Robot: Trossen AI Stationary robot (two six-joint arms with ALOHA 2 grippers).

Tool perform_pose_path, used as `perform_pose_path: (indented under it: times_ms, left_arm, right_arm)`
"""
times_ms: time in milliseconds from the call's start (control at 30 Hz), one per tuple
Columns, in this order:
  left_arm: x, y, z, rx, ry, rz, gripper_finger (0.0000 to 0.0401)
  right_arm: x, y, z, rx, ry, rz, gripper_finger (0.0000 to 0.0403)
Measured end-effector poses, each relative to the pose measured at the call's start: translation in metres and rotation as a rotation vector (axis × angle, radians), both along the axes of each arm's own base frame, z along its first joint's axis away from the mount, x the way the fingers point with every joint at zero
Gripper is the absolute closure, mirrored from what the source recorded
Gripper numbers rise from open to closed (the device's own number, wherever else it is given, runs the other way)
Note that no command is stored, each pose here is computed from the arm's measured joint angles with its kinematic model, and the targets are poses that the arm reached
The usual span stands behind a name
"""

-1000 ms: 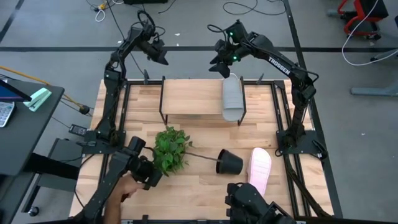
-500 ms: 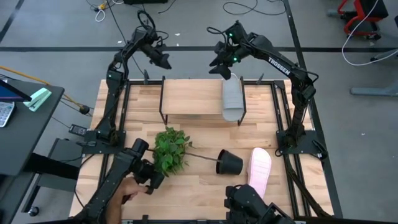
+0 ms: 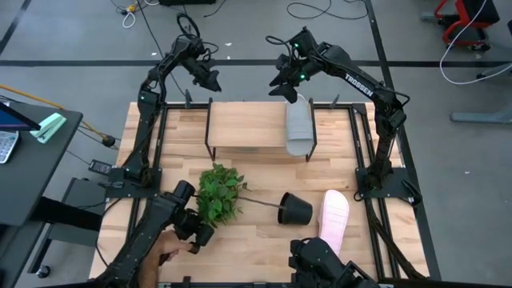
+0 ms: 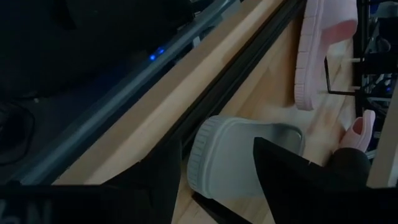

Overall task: Pick and place slides into the shelf
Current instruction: Put the gray slide on the shelf

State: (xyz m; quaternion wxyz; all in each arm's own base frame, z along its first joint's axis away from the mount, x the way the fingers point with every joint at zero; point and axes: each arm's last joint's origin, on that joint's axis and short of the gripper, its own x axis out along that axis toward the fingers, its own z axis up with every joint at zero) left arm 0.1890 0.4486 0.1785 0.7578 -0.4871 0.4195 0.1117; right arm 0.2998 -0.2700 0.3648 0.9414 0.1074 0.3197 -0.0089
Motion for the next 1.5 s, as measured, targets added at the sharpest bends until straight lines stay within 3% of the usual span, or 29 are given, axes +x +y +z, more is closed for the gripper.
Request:
perform_pose_path:
  times_ms: [500,933,1500]
  left_arm:
    - [0.001,-0.015,-0.039,-0.068,0.092,-0.068,0.0186]
    - [0.016,-0.022,-0.039,-0.025,0.008,-0.170,0.0194]
    - [0.025,-0.028,-0.038,-0.024,-0.001,-0.211,0.0199]
  right_arm:
    - [0.002,0.004,0.000,-0.006,0.001,0.031,0.0174]
    - [0.003,0.005,-0.001,-0.013,0.000,0.040,0.0174]
    - [0.003,0.005,0.000,-0.014,0.000,0.040,0.0174]
